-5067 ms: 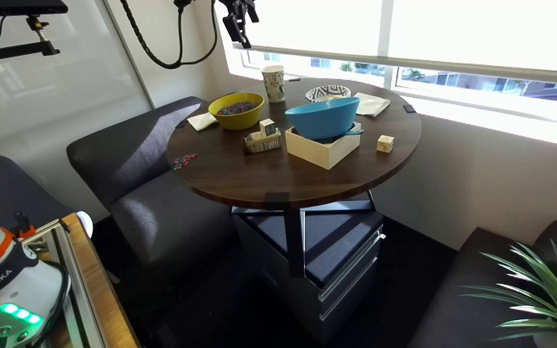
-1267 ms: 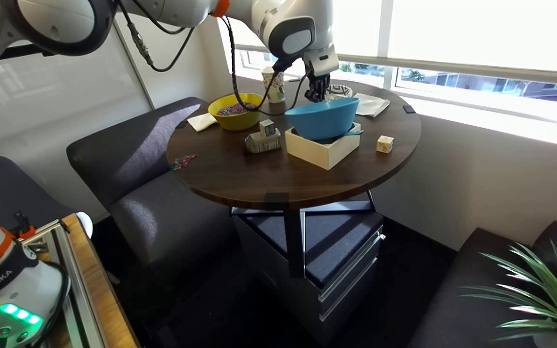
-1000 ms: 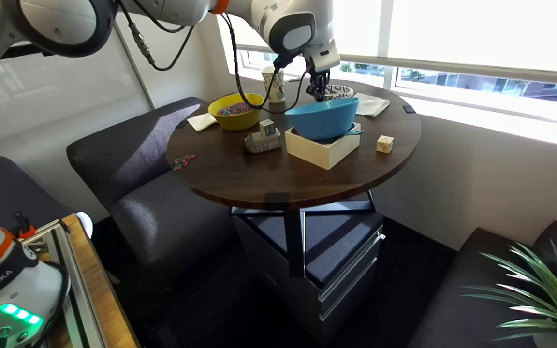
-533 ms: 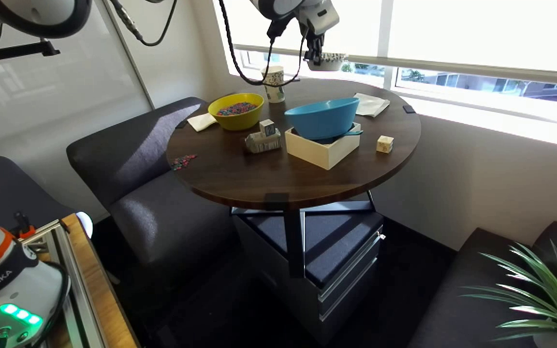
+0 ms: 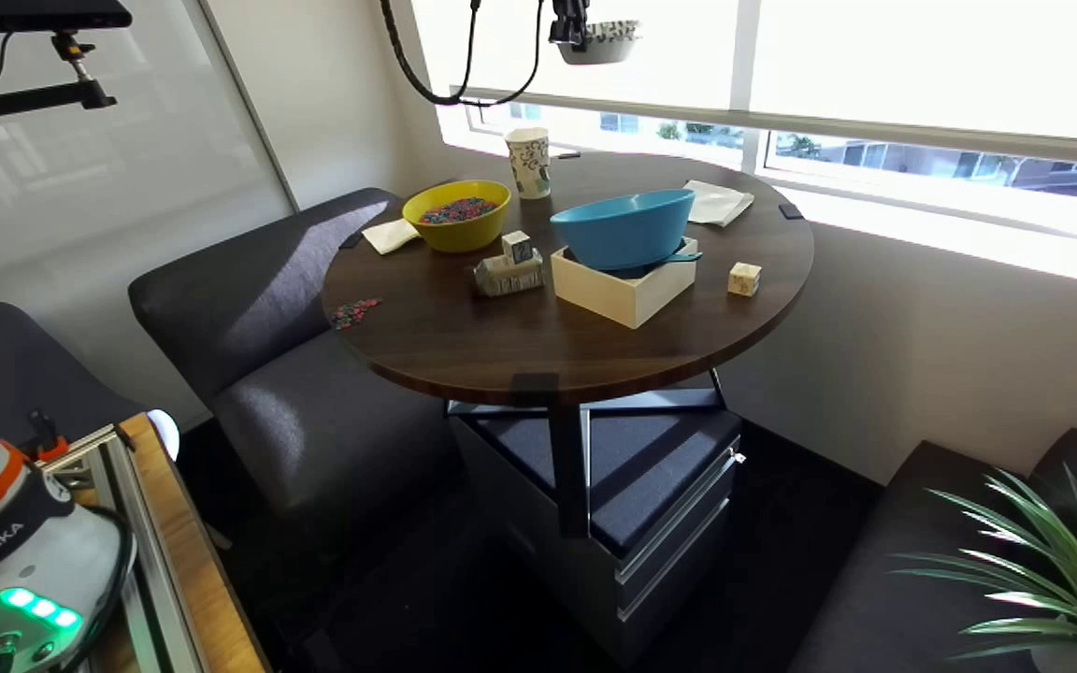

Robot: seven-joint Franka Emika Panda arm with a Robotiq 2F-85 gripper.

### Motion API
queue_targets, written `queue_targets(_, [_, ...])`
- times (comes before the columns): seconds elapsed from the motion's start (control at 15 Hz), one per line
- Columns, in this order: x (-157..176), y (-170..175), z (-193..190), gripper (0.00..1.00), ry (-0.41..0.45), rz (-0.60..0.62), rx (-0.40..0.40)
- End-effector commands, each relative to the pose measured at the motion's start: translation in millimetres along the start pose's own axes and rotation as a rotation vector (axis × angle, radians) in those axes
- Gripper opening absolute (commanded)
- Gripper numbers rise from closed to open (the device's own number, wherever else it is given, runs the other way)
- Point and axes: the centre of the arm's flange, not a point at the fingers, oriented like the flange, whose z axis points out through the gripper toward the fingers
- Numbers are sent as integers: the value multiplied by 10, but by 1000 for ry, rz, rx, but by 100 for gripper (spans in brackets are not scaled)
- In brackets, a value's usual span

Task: Move the bowl to the right

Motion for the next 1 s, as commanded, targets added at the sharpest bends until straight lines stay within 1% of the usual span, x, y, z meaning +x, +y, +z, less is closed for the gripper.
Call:
queue_targets(0.0, [-416, 578, -406, 2, 32, 57, 83])
queue_targets(0.2, [-381, 782, -650, 2, 37, 73, 141])
queue_targets(0.33, [-423, 968, -787, 2, 30, 53, 150])
queue_targets(0.47, [-478, 1182, -928, 2, 44, 18, 135])
queue_targets(0.67, [-500, 1599, -1149, 2, 76, 18, 100])
queue_targets(0.93, [-557, 2268, -1429, 2, 87, 43, 122])
